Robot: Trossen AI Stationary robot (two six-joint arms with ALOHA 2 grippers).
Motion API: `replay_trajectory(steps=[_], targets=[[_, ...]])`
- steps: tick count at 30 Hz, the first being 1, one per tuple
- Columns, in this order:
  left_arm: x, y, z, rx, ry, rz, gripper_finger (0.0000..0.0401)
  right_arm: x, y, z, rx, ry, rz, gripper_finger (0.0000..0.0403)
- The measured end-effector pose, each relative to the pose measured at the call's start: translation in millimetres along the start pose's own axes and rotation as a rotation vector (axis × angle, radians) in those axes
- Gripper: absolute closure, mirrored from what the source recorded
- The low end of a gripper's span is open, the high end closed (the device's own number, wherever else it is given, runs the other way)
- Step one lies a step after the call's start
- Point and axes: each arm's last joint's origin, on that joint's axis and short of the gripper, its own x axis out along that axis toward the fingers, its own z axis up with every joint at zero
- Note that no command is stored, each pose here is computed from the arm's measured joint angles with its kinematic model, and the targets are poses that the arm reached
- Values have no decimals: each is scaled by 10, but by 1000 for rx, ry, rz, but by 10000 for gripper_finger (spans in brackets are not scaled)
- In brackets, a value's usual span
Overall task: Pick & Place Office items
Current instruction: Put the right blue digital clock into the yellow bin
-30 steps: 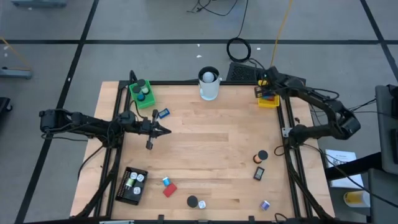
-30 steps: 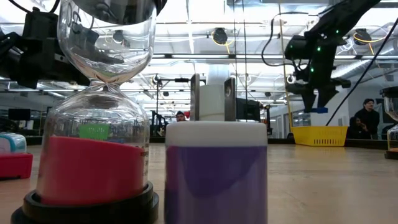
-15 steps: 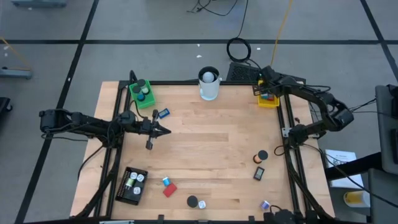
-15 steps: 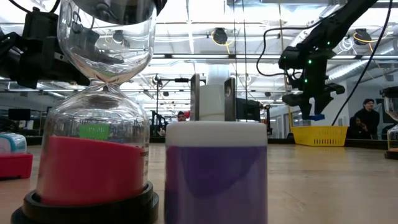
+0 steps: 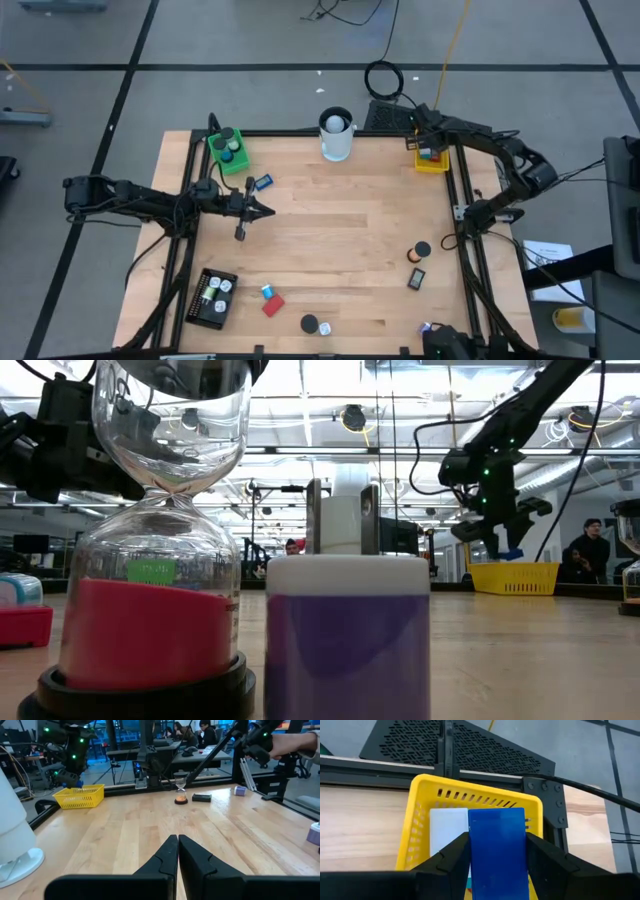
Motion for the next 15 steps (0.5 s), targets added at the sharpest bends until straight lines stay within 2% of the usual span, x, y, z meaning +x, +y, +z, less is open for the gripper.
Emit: replay_trajectory(steps=[15], targets=[[0, 0, 0, -9, 0, 0, 380, 33, 18, 0, -2, 11, -26, 242]])
